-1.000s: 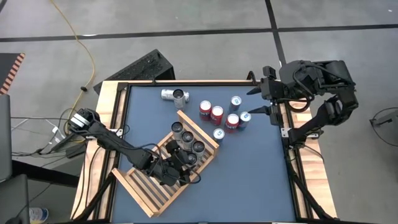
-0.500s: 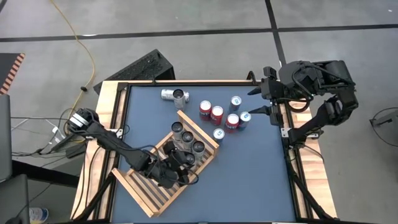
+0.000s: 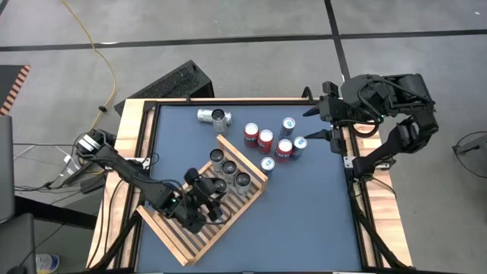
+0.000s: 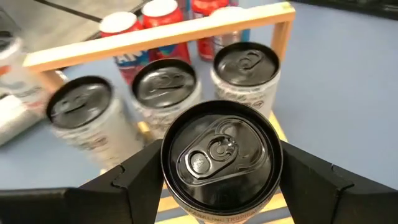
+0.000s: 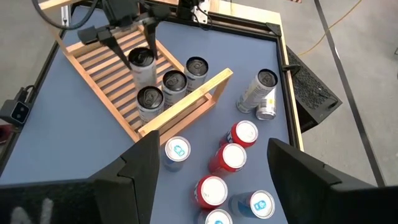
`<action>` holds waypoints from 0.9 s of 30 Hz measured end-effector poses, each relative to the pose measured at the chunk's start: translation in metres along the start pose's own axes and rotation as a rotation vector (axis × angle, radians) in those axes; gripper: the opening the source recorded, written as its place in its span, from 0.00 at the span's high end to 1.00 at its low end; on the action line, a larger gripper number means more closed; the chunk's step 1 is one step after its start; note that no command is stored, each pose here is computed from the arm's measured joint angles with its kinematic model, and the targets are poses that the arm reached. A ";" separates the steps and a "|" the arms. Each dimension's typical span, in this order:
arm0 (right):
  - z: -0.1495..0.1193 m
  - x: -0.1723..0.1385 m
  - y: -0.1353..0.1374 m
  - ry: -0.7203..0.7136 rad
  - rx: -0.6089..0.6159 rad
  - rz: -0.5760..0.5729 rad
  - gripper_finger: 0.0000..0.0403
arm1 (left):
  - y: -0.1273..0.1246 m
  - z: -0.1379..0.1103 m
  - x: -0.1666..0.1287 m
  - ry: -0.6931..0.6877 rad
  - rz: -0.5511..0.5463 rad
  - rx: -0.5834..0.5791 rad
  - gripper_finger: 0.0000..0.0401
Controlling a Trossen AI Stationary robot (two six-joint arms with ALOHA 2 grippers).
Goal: Place canned beverage on shelf
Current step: Put the top right white yellow soda can on the shelf
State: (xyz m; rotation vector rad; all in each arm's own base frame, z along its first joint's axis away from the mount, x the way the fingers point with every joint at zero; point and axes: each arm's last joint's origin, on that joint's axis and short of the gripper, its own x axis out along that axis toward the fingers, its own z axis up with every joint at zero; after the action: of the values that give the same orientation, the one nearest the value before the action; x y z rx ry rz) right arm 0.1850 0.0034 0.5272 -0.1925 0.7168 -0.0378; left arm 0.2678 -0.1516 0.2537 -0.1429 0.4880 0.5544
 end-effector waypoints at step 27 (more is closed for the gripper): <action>0.009 0.027 0.002 0.062 -0.027 0.008 0.36 | 0.056 -0.018 -0.039 -0.069 -0.123 -0.165 0.36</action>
State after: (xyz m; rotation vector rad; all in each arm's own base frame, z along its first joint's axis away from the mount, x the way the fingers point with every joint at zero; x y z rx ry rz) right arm 0.2116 0.0040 0.5160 -0.2153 0.7801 -0.0262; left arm 0.2021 -0.1275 0.2567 -0.3081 0.3639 0.4771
